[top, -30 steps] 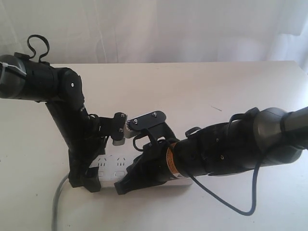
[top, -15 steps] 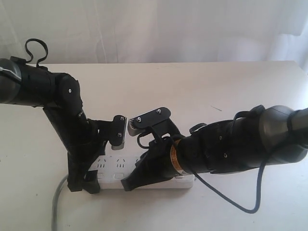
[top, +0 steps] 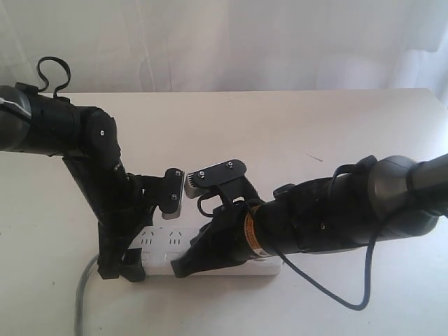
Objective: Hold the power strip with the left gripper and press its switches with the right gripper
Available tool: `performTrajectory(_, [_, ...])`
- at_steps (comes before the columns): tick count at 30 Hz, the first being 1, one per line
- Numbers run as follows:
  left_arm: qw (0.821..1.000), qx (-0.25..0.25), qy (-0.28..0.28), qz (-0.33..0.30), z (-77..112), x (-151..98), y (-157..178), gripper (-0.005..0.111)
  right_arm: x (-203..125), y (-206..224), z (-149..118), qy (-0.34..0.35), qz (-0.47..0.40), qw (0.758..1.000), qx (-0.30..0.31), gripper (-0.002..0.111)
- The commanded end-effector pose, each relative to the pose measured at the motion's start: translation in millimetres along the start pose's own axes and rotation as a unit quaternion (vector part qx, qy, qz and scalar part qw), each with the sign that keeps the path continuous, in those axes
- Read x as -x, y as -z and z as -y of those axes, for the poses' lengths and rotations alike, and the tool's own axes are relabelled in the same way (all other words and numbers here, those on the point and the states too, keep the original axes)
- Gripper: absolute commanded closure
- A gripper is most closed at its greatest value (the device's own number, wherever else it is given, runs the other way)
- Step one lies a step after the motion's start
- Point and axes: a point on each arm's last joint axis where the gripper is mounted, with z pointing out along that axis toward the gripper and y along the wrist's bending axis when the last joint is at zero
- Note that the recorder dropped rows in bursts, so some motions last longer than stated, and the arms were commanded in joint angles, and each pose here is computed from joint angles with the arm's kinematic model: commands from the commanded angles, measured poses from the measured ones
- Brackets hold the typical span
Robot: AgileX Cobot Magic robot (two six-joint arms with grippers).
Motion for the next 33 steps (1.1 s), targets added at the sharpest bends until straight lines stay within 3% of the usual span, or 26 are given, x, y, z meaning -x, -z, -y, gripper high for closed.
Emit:
performTrajectory(1, [0.997, -0.064, 0.003, -0.040, 12.4, -13.2, -23.0, 0.107, -5.2, -4.4, 3.7, 0.005, -0.013, 1.000, -0.010, 0.108])
performTrajectory(9, [0.997, -0.060, 0.001, -0.041, 11.7, -13.4, -23.1, 0.107, -2.8, 1.9, 2.5, 0.009, -0.006, 1.000, -0.012, 0.108])
performTrajectory(33, [0.997, -0.061, 0.004, -0.042, 11.9, -13.4, -23.1, 0.107, -36.3, -10.3, 9.9, -0.003, -0.070, 0.997, -0.036, 0.108])
